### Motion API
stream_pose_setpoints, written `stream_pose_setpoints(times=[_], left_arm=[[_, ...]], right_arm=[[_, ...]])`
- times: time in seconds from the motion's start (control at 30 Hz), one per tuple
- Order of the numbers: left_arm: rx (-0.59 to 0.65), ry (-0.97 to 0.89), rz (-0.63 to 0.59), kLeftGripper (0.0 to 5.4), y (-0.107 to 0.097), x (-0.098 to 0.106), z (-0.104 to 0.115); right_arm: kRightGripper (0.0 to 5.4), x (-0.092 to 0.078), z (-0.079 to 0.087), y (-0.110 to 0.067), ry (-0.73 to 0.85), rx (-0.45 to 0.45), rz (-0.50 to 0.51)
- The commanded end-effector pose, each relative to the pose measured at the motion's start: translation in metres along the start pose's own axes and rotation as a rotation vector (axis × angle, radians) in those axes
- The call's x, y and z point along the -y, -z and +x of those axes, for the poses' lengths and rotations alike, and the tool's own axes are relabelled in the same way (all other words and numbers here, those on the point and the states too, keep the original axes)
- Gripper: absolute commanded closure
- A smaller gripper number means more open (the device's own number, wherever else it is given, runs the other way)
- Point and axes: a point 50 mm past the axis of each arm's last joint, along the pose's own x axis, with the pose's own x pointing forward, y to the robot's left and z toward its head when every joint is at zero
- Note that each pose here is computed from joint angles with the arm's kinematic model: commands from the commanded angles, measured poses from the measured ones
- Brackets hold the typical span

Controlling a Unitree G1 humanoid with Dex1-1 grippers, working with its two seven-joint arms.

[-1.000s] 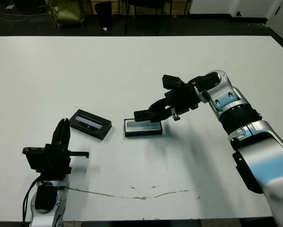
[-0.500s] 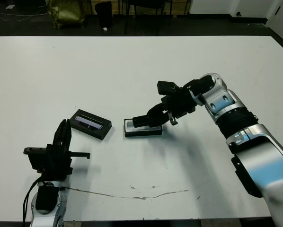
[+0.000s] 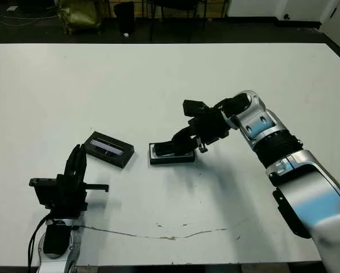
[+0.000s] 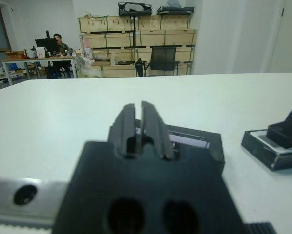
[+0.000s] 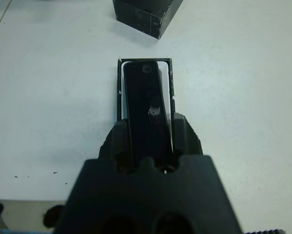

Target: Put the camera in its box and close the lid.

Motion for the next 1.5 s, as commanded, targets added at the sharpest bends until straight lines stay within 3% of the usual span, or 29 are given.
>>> stream_pose_setpoints(times=[0.03,0.67,1.5], left_arm=[[-0.04,-0.002,-0.005,5.4,0.005,-0.001,-0.004],[-0.064,-0.018,0.012,5.4,0.003,0.0,-0.006],[-0.073,-0.018,-0.011,5.4,0.002,0.001,-0.006]], right_arm=[[4.75,-0.001,0.003,0.003,0.004,-0.019,0.015],[4.75,0.001,-0.002,-0.003,0.019,-0.053,0.037],[4.75,0.0,-0.004,-0.019,0.01,-0.111,-0.042]])
